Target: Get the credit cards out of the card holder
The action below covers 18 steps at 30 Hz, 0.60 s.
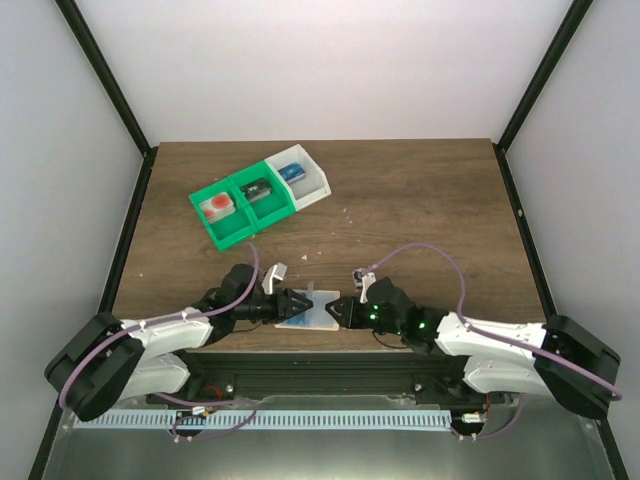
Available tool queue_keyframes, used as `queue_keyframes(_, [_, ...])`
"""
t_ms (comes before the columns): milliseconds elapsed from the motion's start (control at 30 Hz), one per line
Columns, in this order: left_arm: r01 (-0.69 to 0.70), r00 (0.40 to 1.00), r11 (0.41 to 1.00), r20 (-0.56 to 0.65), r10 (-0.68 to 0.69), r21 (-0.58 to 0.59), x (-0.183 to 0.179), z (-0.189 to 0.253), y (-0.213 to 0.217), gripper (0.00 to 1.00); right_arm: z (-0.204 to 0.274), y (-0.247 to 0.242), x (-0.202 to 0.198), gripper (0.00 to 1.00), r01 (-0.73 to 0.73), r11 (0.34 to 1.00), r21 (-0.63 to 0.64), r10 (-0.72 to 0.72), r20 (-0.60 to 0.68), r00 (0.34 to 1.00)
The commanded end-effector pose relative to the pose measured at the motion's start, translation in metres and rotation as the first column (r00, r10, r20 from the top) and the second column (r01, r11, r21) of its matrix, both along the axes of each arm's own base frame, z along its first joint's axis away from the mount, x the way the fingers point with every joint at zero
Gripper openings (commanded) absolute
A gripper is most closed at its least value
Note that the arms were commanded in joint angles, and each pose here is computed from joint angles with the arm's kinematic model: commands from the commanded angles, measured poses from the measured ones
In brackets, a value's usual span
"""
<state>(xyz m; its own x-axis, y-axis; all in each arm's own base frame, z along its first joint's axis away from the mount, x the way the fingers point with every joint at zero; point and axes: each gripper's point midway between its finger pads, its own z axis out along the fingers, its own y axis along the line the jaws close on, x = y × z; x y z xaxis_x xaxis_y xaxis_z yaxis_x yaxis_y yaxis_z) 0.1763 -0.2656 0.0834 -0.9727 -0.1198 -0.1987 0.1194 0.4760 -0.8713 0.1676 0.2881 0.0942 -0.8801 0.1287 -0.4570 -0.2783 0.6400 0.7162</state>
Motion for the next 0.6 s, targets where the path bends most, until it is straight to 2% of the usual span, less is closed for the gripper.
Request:
queue_keyframes(0, [0.029, 0.999, 0.996, 0.023, -0.028, -0.079, -0.005, 0.009, -0.010, 0.42, 0.016, -0.008, 0.007, 0.32, 0.058, 0.997, 0.045, -0.060, 0.031, 0.998])
queue_keyframes(100, [0.050, 0.999, 0.994, 0.004, -0.049, -0.094, -0.008, 0.006, -0.014, 0.41, 0.023, -0.009, 0.007, 0.32, 0.059, 0.997, 0.055, -0.061, 0.041, 0.997])
queue_keyframes(267, [-0.008, 1.000, 0.999, 0.003, 0.008, -0.047, -0.005, -0.002, -0.004, 0.42, 0.030, -0.006, 0.004, 0.32, 0.042, 0.997, 0.070, -0.045, 0.034, 0.998])
queue_keyframes(567, [-0.063, 0.997, 0.998, 0.042, 0.062, 0.028, 0.001, -0.008, 0.009, 0.52, 0.018, 0.001, 0.006, 0.32, 0.029, 0.999, 0.028, -0.030, 0.014, 0.999])
